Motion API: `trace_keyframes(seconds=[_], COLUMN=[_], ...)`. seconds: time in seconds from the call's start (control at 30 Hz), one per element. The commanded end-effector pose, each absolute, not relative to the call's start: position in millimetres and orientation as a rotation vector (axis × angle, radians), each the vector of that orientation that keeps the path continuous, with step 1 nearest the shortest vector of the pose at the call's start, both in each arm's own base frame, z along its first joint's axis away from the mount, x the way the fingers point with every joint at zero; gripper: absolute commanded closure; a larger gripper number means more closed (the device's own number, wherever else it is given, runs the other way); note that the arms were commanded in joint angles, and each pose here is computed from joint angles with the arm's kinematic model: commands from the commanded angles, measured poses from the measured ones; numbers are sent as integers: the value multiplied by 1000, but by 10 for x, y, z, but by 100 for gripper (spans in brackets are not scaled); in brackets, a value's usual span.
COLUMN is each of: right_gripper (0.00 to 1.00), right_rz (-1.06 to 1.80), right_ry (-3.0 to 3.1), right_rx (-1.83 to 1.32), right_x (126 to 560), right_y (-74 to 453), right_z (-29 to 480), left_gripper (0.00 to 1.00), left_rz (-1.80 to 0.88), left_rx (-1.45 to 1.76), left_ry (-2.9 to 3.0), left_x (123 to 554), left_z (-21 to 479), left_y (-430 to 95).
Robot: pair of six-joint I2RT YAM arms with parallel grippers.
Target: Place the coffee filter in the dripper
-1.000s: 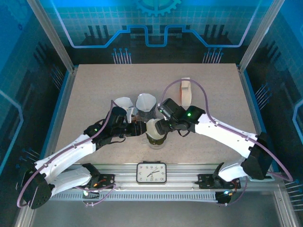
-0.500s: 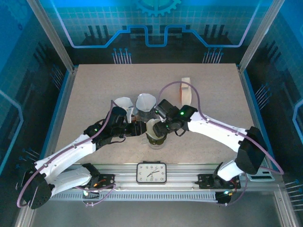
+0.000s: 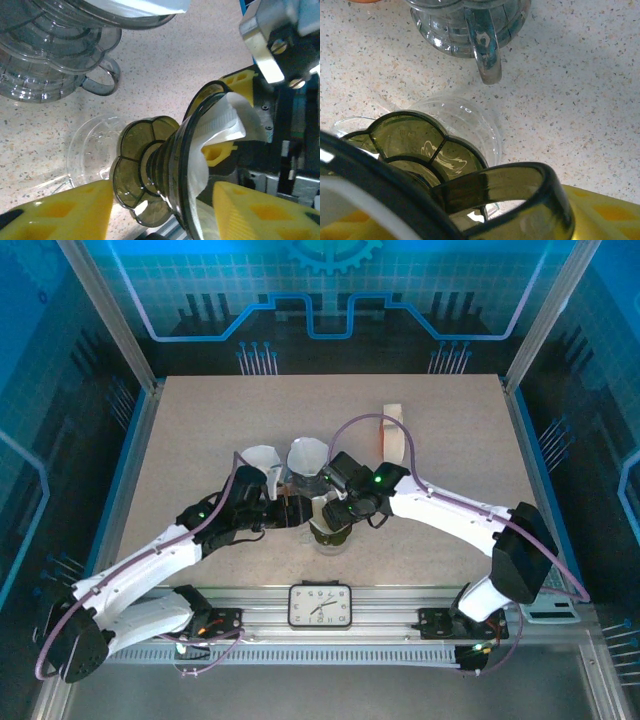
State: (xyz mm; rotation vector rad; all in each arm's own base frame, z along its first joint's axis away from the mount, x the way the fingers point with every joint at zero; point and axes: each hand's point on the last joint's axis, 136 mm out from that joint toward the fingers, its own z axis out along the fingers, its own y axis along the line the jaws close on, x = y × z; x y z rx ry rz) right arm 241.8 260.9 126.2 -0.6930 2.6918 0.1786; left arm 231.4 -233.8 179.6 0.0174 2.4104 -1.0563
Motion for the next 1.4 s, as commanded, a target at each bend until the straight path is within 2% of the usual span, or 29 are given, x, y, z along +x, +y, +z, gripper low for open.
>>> trace_keyframes(seconds=[0.0,0.3,0.47,0.77,0.93,1.37], right_gripper=[29,29,29,29,29,28], right_rz=[126,123,108,66,64,193], right_ry=[2700,2694,2695,2702,2695,2574], right_rx=[-709,-704,-703,-715,-715,-637], right_x=[2425,2423,2422,2403,2406,2484], right_y=[2592,2610,2590,2563,2577,2639], right_z=[1176,1192,1174,1091,1101,1653], left_gripper=[37,32,35,35,43,47], left_rz=[-1092,-1119,-1087,-1097,-1083,-1075], left_rx=[22,42,33,25,24,13], left_ry=[2383,2423,2449,2449,2466,2471], left_x=[2279,2237,2235,2250,2244,2249], left_z=[1856,1753,1676,1666,1625,1603], left_y=[-2345,-2397,-2370,-2390,-2378,-2368])
